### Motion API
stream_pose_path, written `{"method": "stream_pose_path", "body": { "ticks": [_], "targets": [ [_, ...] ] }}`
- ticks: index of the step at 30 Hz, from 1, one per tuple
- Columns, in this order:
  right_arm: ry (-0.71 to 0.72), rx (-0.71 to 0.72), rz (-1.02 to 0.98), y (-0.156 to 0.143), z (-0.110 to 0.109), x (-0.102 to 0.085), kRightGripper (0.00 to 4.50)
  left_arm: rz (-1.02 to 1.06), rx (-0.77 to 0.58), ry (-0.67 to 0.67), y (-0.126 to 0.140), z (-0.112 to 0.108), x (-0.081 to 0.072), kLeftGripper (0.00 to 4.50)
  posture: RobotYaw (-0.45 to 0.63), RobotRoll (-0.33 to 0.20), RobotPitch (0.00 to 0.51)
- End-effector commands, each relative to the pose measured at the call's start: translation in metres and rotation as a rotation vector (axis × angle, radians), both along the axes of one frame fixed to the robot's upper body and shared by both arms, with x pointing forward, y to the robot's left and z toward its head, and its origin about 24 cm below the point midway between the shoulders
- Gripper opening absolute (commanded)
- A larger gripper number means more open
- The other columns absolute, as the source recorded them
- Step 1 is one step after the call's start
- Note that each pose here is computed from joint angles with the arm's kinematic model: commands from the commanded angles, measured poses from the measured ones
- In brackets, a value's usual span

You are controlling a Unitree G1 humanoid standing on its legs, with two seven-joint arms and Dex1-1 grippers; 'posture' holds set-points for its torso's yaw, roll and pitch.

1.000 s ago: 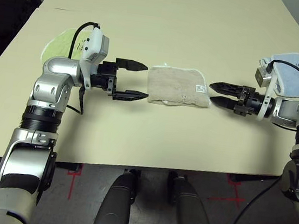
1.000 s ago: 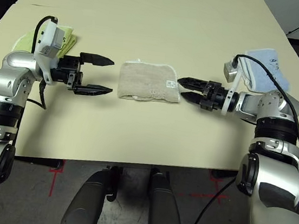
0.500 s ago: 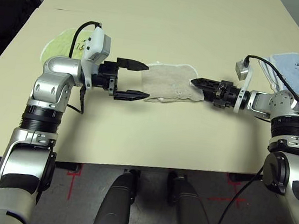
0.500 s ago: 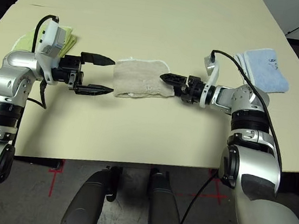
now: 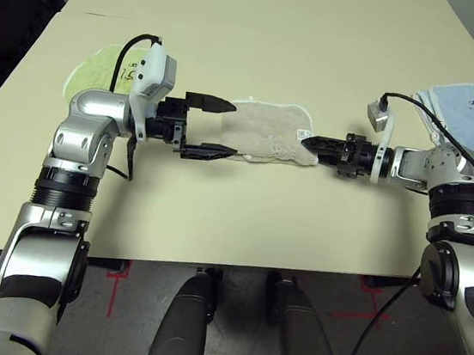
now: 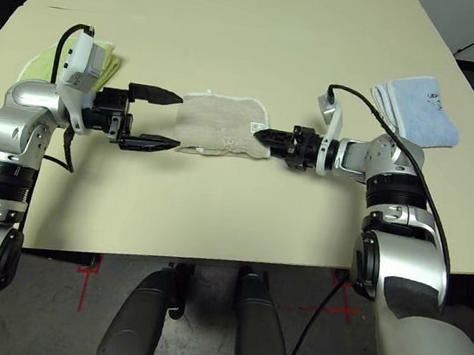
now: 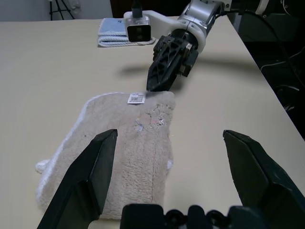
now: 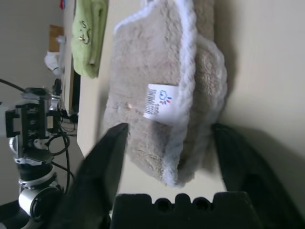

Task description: Fold the towel and set it aside.

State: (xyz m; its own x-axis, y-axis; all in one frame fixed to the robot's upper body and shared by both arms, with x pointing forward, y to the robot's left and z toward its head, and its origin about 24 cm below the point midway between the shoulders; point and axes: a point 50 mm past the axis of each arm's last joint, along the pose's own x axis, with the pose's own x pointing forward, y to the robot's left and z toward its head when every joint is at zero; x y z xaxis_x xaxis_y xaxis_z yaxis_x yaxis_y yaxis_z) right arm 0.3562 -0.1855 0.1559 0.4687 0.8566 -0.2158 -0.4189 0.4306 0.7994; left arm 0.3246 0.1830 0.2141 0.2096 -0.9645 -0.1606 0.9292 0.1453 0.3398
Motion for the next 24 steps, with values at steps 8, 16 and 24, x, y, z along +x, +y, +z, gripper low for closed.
{"method": "stream_pose_path", "body": {
  "ticks": [8,16,24],
  "targets": [
    [0.033,-0.01,-0.061,-0.023,0.005,-0.005,4.45,-0.02,0.005,0.017,-0.002,-0.005,-0.002,4.5,0.07,0.0,0.23],
    [0.087,-0.05,-0.066,-0.039,0.004,-0.014,4.45,-0.026,-0.006,0.025,-0.006,-0.009,-0.004,4.5,0.07,0.0,0.226],
    [0.088,-0.037,-0.006,-0.006,-0.006,-0.005,4.45,-0.023,-0.005,0.032,-0.005,-0.007,-0.005,4.5,0.09,0.0,0.234]
  ]
}}
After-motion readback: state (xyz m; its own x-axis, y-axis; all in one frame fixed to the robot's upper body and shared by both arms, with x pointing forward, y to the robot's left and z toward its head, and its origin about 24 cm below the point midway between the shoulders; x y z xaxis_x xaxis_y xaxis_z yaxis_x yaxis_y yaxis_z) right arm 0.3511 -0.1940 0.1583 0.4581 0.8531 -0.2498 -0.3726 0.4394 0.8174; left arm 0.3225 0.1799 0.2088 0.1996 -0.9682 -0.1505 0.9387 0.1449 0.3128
